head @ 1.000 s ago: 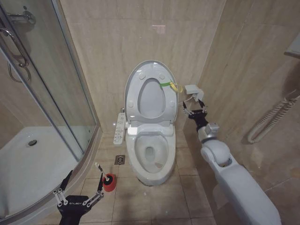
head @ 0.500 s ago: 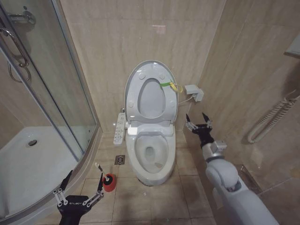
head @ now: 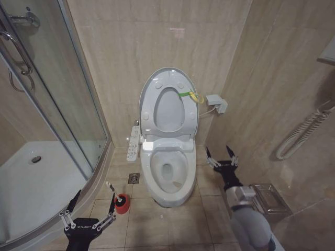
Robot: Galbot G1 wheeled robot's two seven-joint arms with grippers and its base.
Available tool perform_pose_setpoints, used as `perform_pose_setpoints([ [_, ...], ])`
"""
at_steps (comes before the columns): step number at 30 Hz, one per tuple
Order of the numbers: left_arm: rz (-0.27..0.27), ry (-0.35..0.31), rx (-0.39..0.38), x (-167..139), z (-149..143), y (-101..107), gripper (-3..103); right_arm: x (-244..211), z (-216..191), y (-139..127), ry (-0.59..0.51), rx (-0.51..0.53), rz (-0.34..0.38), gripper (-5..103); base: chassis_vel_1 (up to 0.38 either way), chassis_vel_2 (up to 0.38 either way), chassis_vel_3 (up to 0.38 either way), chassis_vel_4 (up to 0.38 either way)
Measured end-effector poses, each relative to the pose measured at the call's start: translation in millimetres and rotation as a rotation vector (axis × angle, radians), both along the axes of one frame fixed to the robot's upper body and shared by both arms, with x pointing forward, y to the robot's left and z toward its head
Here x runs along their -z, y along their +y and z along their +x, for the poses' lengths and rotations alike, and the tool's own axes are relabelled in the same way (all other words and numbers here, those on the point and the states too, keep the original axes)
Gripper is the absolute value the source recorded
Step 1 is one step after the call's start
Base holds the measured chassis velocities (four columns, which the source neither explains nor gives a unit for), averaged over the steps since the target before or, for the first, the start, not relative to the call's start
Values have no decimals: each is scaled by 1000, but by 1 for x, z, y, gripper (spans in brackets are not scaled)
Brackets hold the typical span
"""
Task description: Open the toilet lid, clean the toilet bowl with a toilet brush, close the toilet lid, and flush.
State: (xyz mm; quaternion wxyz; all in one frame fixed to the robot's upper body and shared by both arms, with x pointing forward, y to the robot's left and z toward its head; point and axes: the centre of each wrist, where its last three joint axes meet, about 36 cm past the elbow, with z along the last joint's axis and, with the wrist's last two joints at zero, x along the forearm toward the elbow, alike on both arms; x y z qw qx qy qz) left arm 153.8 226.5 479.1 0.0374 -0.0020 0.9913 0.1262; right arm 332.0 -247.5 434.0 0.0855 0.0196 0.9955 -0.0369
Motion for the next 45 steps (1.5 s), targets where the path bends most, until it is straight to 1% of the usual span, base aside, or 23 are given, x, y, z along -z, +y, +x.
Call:
perform_pose_setpoints([
  [4, 0, 0, 0, 0, 0, 0, 100, 3, -12, 5, -2, 13, -1, 87, 0, 0, 0, 0],
  [5, 0, 0, 0, 0, 0, 0, 100, 5, -16, 6, -1, 17, -4, 90, 0, 0, 0, 0],
  [12, 0, 0, 0, 0, 0, 0, 100, 11, -35, 9, 10, 32, -14, 90, 0, 0, 0, 0],
  [13, 0, 0, 0, 0, 0, 0, 100, 12, -39, 9, 14, 33, -14, 99, 0, 0, 0, 0],
  [19, 0, 0, 0, 0, 0, 0, 100, 14, -48, 15, 15, 39, 0, 99, 0, 0, 0, 0],
  [21, 0, 0, 0, 0, 0, 0, 100, 12, -52, 18, 16, 44, 12, 100, 0, 0, 0, 0],
  [29, 0, 0, 0, 0, 0, 0, 100, 3, -65, 22, 11, 46, 18, 100, 0, 0, 0, 0],
  [35, 0, 0, 0, 0, 0, 0, 100, -7, -70, 27, -23, 39, 11, 100, 0, 0, 0, 0],
  [38, 0, 0, 0, 0, 0, 0, 100, -10, -70, 28, -45, 30, -10, 100, 0, 0, 0, 0],
  [45, 0, 0, 0, 0, 0, 0, 100, -15, -72, 32, -57, 22, 16, 100, 0, 0, 0, 0],
])
